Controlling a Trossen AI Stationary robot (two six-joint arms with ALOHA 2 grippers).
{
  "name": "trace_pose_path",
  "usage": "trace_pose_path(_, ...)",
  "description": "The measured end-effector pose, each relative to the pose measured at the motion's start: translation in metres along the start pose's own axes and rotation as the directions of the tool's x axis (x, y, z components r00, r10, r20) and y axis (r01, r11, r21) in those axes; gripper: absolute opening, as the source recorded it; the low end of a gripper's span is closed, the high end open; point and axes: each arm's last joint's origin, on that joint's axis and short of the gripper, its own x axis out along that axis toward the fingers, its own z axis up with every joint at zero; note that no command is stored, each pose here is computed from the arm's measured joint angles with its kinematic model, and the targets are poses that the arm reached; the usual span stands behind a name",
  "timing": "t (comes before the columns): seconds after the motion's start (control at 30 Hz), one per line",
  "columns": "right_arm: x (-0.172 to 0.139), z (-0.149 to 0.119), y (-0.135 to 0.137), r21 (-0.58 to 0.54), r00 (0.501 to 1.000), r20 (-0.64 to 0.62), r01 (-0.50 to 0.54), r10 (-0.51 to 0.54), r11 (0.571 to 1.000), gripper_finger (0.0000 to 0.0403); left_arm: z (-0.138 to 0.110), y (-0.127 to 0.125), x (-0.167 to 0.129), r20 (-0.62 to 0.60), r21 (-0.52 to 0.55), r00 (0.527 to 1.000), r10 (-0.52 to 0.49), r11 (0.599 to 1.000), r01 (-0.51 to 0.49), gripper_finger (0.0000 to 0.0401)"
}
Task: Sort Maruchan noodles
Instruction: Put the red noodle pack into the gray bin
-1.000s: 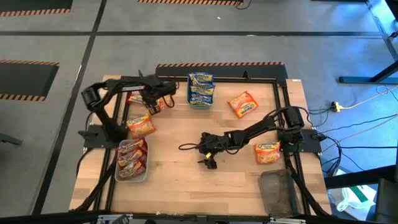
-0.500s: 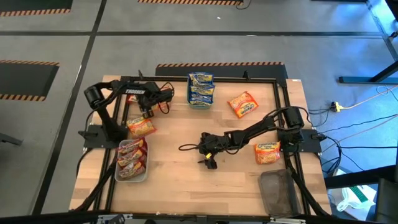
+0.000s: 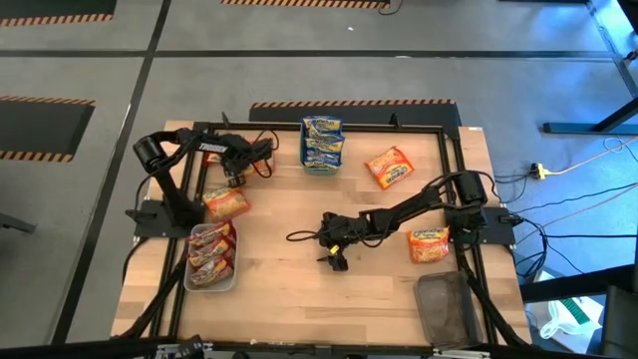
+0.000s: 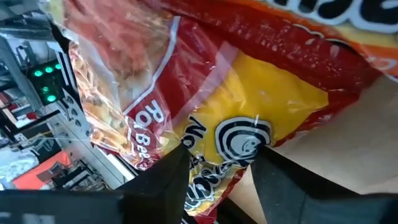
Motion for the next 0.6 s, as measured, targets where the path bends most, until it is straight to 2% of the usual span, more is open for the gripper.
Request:
trace_pose_path(0.1, 0.0, 0.0, 0.0, 0.0, 1.0, 0.0, 0.0, 0.0, 1.0, 0.0351, -0.001, 0.0, 0.003, 0.005, 0.007, 1.0, -0.003, 1.0, 0.003, 0.0126)
trace_pose_path(0.3, 0.0, 0.0, 0.0, -0.001, 1.0, 0.0, 0.0, 0.0, 1.0, 0.0351, -0.001, 0.0, 0.003, 0.005, 0.026, 1.0, -0.003, 1.0, 0.003, 0.0018)
trace_pose_path(0.47, 0.0, 0.0, 0.0, -0.001, 1.0, 0.0, 0.0, 0.0, 1.0, 0.0351, -0.003, -0.002, -0.009, 0.016, 0.054, 0.999, -0.033, 0.998, 0.032, 0.0005)
trace_pose_path(0.6, 0.0, 0.0, 0.0, -0.001, 1.0, 0.0, 0.0, 0.0, 1.0, 0.0351, -0.007, 0.003, -0.029, 0.071, 0.007, 0.997, -0.035, 0.999, 0.035, 0.0003)
